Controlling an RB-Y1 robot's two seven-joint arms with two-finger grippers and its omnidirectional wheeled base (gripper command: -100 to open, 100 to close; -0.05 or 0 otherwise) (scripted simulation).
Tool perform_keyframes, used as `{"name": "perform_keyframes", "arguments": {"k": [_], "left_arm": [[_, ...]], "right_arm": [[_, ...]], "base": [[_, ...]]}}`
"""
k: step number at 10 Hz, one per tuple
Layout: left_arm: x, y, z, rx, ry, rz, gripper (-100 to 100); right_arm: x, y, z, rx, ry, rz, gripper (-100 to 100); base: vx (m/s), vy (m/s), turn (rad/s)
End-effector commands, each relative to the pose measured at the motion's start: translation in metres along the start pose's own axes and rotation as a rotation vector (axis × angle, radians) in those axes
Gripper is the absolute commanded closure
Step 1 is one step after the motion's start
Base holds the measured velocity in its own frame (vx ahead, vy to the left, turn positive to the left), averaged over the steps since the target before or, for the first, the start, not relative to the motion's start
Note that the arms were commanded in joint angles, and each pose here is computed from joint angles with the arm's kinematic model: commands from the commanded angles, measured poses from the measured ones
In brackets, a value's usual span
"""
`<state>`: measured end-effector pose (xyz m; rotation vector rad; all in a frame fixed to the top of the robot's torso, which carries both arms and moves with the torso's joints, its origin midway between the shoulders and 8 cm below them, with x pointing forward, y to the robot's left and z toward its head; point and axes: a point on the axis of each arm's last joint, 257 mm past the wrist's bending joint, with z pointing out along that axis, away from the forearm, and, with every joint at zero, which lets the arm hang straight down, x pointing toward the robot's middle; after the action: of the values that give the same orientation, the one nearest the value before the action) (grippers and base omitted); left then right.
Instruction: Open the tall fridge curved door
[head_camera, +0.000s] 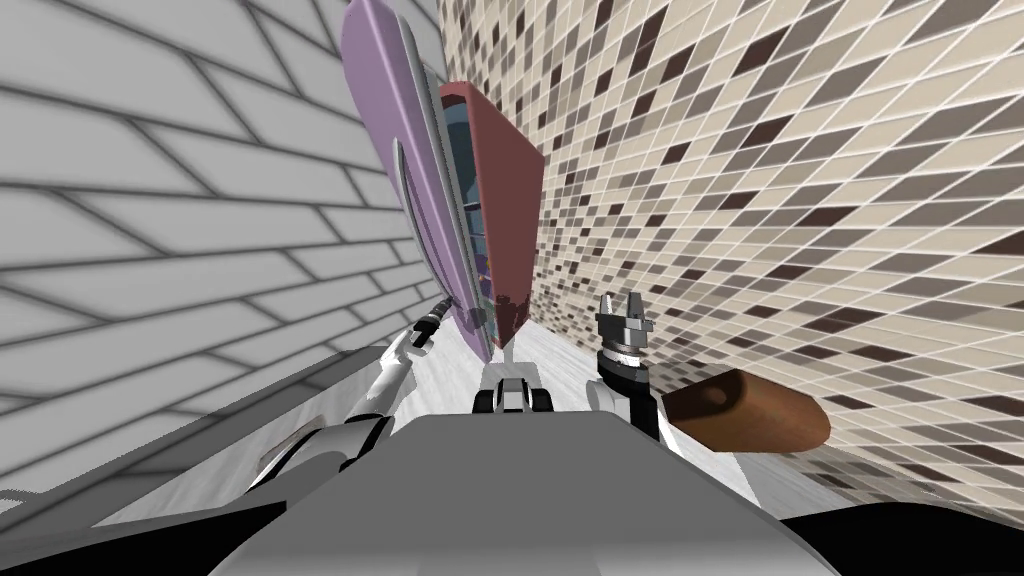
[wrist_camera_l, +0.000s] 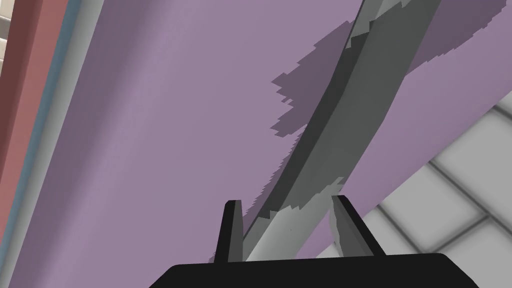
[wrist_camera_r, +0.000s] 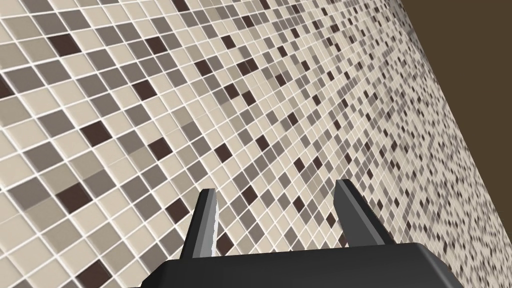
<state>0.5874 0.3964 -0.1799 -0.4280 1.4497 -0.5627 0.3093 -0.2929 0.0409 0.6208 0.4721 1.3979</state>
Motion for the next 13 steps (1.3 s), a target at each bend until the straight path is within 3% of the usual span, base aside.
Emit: {"name": "perform_keyframes", "arguments": {"k": [1, 5, 7, 8, 10, 11, 13], "left_arm": [[-0.011, -0.016, 0.001, 0.058, 0.013, 0.000, 100], [-0.002, -0.027, -0.002, 0.105, 0.053, -0.007, 100], [0.007, -0.038, -0.008, 0.151, 0.098, -0.016, 100], [0.011, -0.032, -0.009, 0.132, 0.094, -0.013, 100], [0.020, -0.050, -0.016, 0.197, 0.132, -0.016, 100], [0.020, -0.050, -0.016, 0.197, 0.132, -0.016, 100], [0.029, -0.068, -0.025, 0.257, 0.172, -0.022, 100]], "right_arm": [[0.000, 0.000, 0.000, 0.000, 0.000, 0.000, 0], [0.000, 0.000, 0.000, 0.000, 0.000, 0.000, 0], [0.000, 0.000, 0.000, 0.000, 0.000, 0.000, 0], [0.000, 0.000, 0.000, 0.000, 0.000, 0.000, 0], [0.000, 0.000, 0.000, 0.000, 0.000, 0.000, 0], [0.000, 0.000, 0.000, 0.000, 0.000, 0.000, 0], [0.000, 0.000, 0.000, 0.000, 0.000, 0.000, 0]], "base": [[-0.150, 0.373, -0.085], [-0.140, 0.286, -0.054], [-0.167, 0.361, -0.063], [-0.085, 0.198, -0.024], [-0.034, 0.310, -0.020], [-0.039, 0.352, -0.032], [-0.010, 0.329, -0.018]]}}
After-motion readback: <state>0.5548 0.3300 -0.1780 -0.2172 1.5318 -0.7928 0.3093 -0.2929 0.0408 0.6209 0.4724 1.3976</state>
